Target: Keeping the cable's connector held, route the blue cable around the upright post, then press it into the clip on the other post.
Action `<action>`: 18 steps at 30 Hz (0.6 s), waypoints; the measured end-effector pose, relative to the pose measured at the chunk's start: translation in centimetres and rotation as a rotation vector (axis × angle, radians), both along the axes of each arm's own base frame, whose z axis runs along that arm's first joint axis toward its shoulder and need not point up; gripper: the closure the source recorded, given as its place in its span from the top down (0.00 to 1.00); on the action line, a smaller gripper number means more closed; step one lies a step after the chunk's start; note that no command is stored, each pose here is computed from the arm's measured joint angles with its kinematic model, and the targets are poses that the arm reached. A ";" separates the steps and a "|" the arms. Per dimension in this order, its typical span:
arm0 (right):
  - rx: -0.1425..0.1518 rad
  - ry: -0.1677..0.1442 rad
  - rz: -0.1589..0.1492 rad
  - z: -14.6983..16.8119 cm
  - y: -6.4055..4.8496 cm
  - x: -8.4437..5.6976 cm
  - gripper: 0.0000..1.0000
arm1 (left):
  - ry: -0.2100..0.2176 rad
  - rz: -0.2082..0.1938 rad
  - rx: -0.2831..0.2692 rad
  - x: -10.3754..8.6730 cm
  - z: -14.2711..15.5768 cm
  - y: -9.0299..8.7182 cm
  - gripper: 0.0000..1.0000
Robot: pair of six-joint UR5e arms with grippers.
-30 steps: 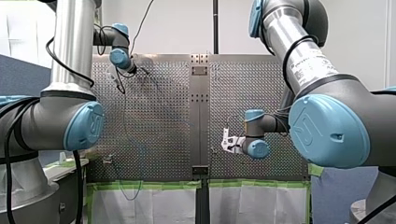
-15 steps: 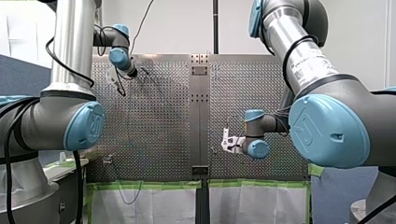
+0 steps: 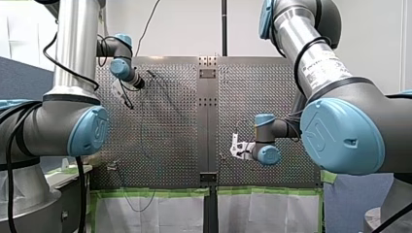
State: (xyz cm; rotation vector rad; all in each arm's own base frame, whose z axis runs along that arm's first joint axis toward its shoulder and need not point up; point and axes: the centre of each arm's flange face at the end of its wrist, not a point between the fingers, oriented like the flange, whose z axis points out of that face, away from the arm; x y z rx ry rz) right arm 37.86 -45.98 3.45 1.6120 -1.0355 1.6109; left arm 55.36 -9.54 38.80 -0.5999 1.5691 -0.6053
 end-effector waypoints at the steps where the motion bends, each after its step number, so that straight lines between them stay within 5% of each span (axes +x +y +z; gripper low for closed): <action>1: 0.000 0.000 0.000 0.0 0.0 0.0 0.00 | 0.002 -0.007 -0.011 -0.1 -0.4 0.0 1.00; 10: 0.001 0.003 0.000 0.0 0.0 0.0 0.00 | 0.026 -0.049 -0.100 -0.4 -1.4 0.8 1.00; 18: 0.001 0.005 0.000 0.0 0.0 0.0 0.00 | 0.048 -0.031 -0.158 -0.9 -0.9 1.8 1.00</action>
